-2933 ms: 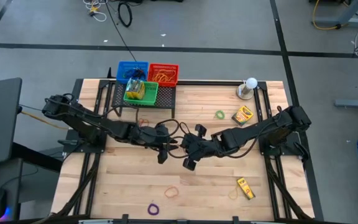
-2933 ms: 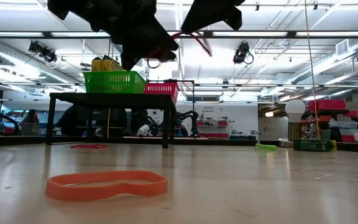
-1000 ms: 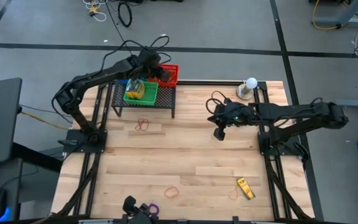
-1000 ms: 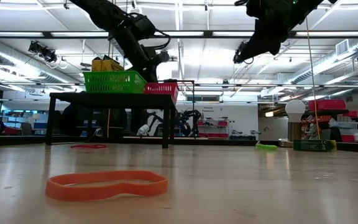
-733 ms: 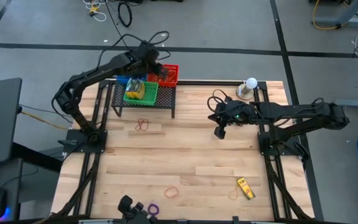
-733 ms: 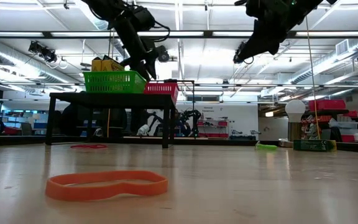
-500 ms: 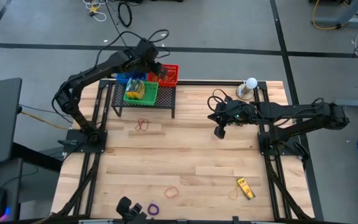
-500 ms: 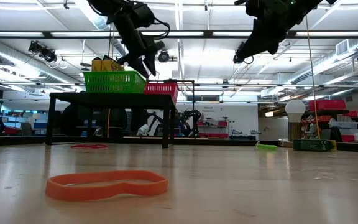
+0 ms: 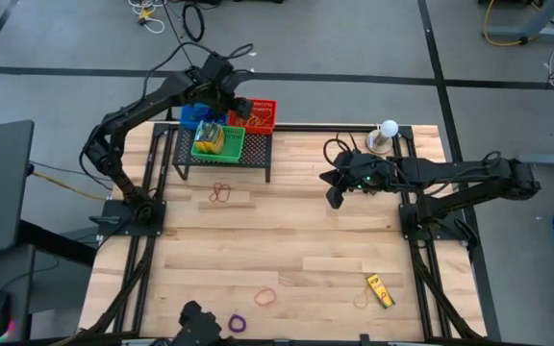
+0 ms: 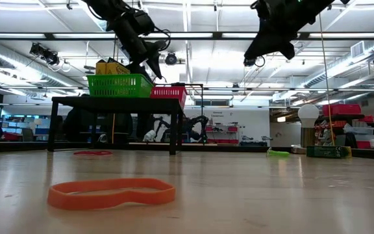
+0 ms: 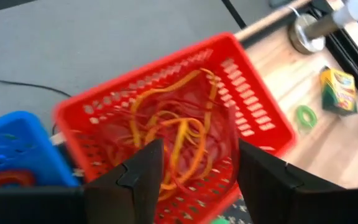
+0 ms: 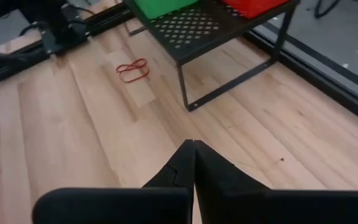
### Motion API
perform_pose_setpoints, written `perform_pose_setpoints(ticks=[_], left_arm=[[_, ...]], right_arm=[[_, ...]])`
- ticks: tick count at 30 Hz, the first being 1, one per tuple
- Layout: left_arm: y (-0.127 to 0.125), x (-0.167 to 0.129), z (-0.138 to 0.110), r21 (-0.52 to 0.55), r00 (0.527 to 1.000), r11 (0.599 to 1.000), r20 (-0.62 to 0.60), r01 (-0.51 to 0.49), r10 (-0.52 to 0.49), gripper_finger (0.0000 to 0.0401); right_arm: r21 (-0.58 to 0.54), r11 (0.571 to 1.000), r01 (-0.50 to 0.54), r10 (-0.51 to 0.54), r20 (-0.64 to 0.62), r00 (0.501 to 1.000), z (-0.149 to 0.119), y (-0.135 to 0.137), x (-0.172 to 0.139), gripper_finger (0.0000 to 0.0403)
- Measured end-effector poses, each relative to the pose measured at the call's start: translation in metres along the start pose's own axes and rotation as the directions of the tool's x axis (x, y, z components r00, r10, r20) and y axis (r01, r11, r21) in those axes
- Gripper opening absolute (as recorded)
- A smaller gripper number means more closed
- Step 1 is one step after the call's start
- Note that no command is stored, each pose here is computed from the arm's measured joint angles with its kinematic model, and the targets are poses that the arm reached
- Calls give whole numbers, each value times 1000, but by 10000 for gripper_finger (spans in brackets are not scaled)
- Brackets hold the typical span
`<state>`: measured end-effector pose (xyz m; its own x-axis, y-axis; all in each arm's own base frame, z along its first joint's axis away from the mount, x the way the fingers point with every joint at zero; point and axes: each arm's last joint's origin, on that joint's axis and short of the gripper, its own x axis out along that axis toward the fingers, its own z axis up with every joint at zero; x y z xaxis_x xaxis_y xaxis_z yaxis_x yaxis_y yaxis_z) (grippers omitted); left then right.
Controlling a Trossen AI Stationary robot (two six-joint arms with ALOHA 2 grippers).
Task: Pick & Place Office Desk Supplies
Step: Put the red rubber band into the red bin
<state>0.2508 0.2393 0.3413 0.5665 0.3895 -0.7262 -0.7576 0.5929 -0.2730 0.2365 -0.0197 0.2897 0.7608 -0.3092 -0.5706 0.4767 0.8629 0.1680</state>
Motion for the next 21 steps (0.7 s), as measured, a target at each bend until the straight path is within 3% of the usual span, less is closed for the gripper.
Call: perform_pose_setpoints(ticks=[4,12,21], left_arm=[[9,-1,3,-27,1000,1000,9,-9,9,211],[27,-5,8,-153,997,985,-5,80,-81,237],[38,-9,14,-257,957,925,3,280,-289,232]], right_arm=[[62,997,35,-35,12,999,0,-1,0,8],[168,985,38,-41,14,999,0,-1,0,8],[220,975,35,-39,14,999,0,-1,0,8]])
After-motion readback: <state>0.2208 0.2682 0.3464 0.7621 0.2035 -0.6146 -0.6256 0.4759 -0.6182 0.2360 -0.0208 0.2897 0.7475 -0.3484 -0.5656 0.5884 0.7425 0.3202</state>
